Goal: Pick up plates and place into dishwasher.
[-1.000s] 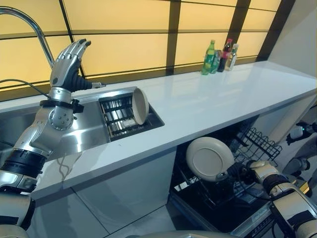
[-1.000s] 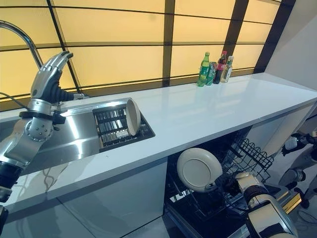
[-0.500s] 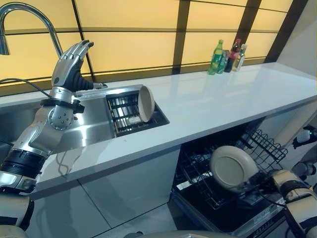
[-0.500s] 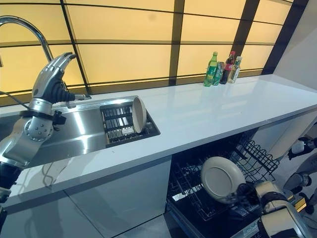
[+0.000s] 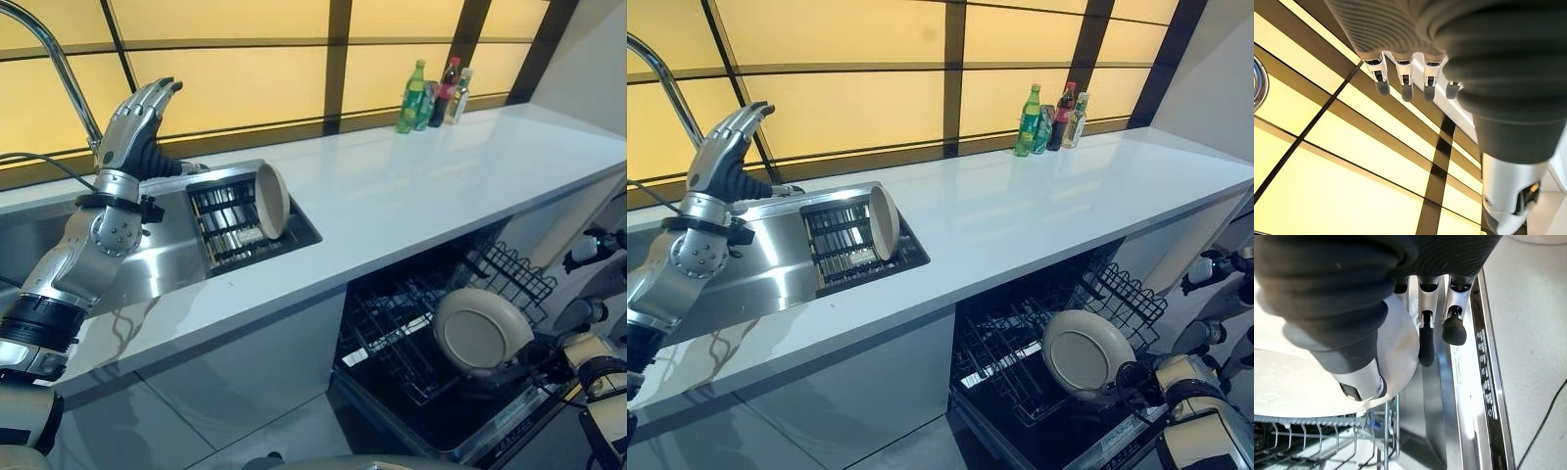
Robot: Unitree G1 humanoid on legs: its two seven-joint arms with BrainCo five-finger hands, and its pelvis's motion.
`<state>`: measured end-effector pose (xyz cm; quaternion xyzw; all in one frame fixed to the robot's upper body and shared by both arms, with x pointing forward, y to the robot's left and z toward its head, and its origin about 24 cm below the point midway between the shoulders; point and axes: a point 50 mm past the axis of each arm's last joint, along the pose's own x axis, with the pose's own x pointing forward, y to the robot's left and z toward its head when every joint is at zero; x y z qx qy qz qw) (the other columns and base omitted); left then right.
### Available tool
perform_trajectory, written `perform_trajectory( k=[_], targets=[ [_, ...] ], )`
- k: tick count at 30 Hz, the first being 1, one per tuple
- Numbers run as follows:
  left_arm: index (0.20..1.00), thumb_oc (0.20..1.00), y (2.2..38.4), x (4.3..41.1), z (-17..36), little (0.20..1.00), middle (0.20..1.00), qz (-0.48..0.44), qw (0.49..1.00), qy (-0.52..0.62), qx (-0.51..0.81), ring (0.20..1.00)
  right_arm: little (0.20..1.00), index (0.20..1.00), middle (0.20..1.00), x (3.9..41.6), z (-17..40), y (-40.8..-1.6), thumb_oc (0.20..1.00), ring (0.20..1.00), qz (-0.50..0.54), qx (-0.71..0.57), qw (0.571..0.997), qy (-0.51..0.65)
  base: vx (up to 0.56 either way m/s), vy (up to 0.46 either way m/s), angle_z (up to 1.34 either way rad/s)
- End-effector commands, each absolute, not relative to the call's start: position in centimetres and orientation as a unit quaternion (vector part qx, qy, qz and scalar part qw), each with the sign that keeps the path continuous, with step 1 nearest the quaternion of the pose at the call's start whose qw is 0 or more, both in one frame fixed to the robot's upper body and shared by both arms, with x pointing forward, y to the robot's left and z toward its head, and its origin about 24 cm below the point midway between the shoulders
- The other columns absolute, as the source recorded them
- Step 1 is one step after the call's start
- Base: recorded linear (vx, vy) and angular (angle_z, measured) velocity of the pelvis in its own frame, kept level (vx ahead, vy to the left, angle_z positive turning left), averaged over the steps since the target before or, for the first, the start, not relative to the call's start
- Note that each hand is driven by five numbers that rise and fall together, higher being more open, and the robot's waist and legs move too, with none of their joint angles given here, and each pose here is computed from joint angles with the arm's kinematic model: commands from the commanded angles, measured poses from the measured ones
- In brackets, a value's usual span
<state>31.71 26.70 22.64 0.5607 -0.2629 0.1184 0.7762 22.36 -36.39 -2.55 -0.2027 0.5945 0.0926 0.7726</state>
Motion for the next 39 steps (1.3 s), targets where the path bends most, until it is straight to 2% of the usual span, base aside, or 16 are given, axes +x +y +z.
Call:
perform_trajectory(
  k=[1, 13, 17, 21, 28, 39],
  targets=[
    [1.000, 1.000, 25.7, 31.4, 26.2, 1.000, 1.000, 0.122, 0.754, -0.326, 0.557, 1.000, 0.200, 0.200, 0.200, 24.5, -1.2, -35.8, 0.200, 0.200, 0.125, -0.232, 0.780, 0.568, 0.00, 0.000, 0.00],
    [1.000, 1.000, 24.6, 31.0, 25.9, 1.000, 1.000, 0.091, 0.753, -0.326, 0.564, 1.000, 0.200, 0.200, 0.200, 23.7, -5.0, -31.4, 0.200, 0.200, 0.202, -0.222, 0.756, 0.581, 0.02, -0.030, 0.03],
    [1.000, 1.000, 24.1, 30.8, 26.0, 1.000, 1.000, 0.082, 0.754, -0.331, 0.561, 1.000, 0.200, 0.200, 0.200, 22.6, -6.2, -31.1, 0.200, 0.200, 0.193, -0.240, 0.726, 0.615, 0.02, -0.048, 0.04],
    [1.000, 1.000, 23.0, 30.4, 26.4, 1.000, 1.000, 0.071, 0.749, -0.352, 0.556, 1.000, 0.200, 0.200, 0.200, 22.0, -6.8, -31.0, 0.200, 0.200, 0.167, -0.230, 0.715, 0.639, 0.01, -0.042, 0.08],
    [1.000, 1.000, 22.1, 29.6, 27.0, 1.000, 1.000, 0.056, 0.738, -0.376, 0.557, 1.000, 0.200, 0.200, 0.200, 22.1, -6.8, -31.2, 0.200, 0.200, 0.143, -0.222, 0.721, 0.641, 0.01, -0.022, 0.10],
    [1.000, 1.000, 21.6, 29.2, 26.9, 1.000, 1.000, 0.043, 0.738, -0.381, 0.556, 1.000, 0.200, 0.200, 0.200, 24.6, -4.7, -31.7, 0.200, 0.200, 0.112, -0.215, 0.773, 0.586, 0.01, -0.002, 0.07]
  ],
)
